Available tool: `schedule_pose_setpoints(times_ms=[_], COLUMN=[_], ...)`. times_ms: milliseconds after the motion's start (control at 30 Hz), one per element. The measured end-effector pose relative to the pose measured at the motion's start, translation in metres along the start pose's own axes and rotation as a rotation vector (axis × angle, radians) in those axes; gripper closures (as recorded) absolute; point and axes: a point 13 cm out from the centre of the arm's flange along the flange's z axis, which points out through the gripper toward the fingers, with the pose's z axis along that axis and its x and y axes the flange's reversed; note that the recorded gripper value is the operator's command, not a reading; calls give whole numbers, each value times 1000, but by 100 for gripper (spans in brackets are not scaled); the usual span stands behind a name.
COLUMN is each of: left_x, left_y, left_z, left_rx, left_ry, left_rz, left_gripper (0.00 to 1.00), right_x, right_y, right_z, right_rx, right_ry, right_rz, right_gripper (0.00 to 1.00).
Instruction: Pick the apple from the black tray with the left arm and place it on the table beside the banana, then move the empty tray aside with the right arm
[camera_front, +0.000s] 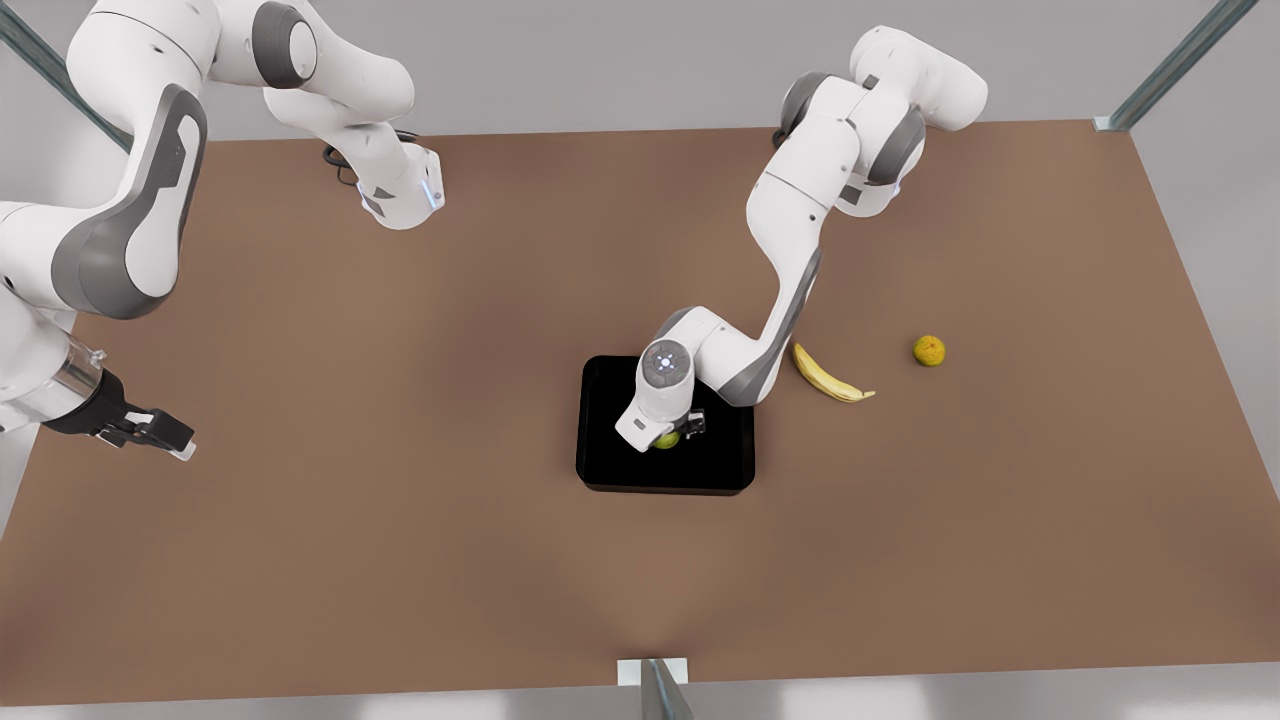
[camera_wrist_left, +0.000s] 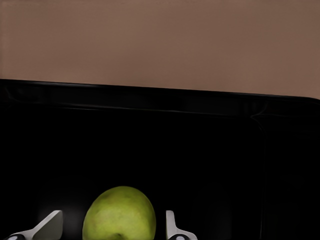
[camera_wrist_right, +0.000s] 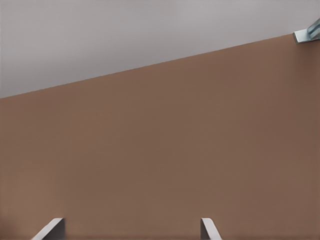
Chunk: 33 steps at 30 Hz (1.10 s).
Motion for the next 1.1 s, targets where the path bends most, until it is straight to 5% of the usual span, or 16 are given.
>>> schedule_pose_setpoints(times_ms=[567, 667, 767, 1100], left_x=[11, 12, 12, 2], left_y=[-3, -2, -2, 2], left_z=[23, 24, 24, 8], left_rx=[-24, -26, -28, -26], left_ry=[12, 13, 13, 3], left_rz=[14, 13, 13, -4], left_gripper=[0, 23, 29, 32], right_x=[4, 4, 5, 7], right_y=[17, 17, 17, 27], right_z=[6, 6, 6, 7], right_rx=[-4, -4, -4, -9], right_ry=[15, 15, 16, 21], right_rz=[-22, -22, -21, -33], right_gripper=[0, 0, 0, 0])
